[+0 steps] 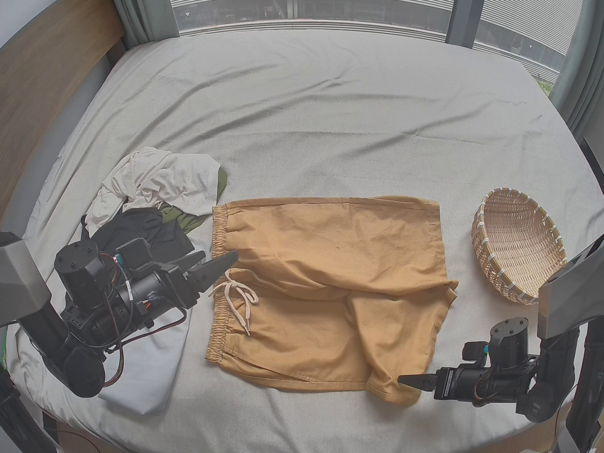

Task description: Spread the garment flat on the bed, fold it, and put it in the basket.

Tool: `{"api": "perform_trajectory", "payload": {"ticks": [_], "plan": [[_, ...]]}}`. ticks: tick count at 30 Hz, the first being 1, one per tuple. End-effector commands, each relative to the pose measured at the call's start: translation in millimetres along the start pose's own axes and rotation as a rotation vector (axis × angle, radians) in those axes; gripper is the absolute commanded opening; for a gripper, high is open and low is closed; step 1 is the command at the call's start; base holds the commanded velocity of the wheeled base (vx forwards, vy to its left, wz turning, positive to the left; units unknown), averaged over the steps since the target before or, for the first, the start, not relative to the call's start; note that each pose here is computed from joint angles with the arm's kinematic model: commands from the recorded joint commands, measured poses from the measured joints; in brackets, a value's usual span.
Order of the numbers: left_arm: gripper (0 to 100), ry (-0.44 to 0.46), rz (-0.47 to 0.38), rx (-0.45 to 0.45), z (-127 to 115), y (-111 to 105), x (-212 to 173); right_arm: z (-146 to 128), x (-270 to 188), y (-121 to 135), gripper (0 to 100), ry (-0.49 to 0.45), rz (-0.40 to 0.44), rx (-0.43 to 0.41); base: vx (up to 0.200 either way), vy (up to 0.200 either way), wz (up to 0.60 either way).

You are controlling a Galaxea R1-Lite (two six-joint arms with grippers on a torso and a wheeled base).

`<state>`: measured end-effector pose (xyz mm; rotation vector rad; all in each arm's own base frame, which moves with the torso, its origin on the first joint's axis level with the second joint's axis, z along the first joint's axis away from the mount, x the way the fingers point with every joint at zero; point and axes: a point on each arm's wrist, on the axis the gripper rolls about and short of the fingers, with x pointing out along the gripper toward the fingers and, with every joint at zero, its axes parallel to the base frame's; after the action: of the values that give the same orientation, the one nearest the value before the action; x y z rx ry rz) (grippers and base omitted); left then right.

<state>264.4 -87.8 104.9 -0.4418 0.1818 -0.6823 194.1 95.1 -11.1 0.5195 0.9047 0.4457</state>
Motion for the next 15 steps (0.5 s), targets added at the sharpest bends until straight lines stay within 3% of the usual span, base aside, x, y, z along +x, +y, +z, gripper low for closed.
{"api": "perform_trajectory", "payload": {"ticks": [1, 15], "plan": [[100, 0.001, 0.001, -0.001, -0.4, 0.3, 0.1, -11.4, 4.1, -0.5, 100, 0.058, -0.009, -0.006, 0.0, 0.0, 0.0], [100, -0.001, 0.0, 0.0, 0.2, 0.0, 0.2, -15.6, 10.7, 0.1, 100, 0.071, 0.002, 0.002, 0.0, 0.0, 0.0]]}}
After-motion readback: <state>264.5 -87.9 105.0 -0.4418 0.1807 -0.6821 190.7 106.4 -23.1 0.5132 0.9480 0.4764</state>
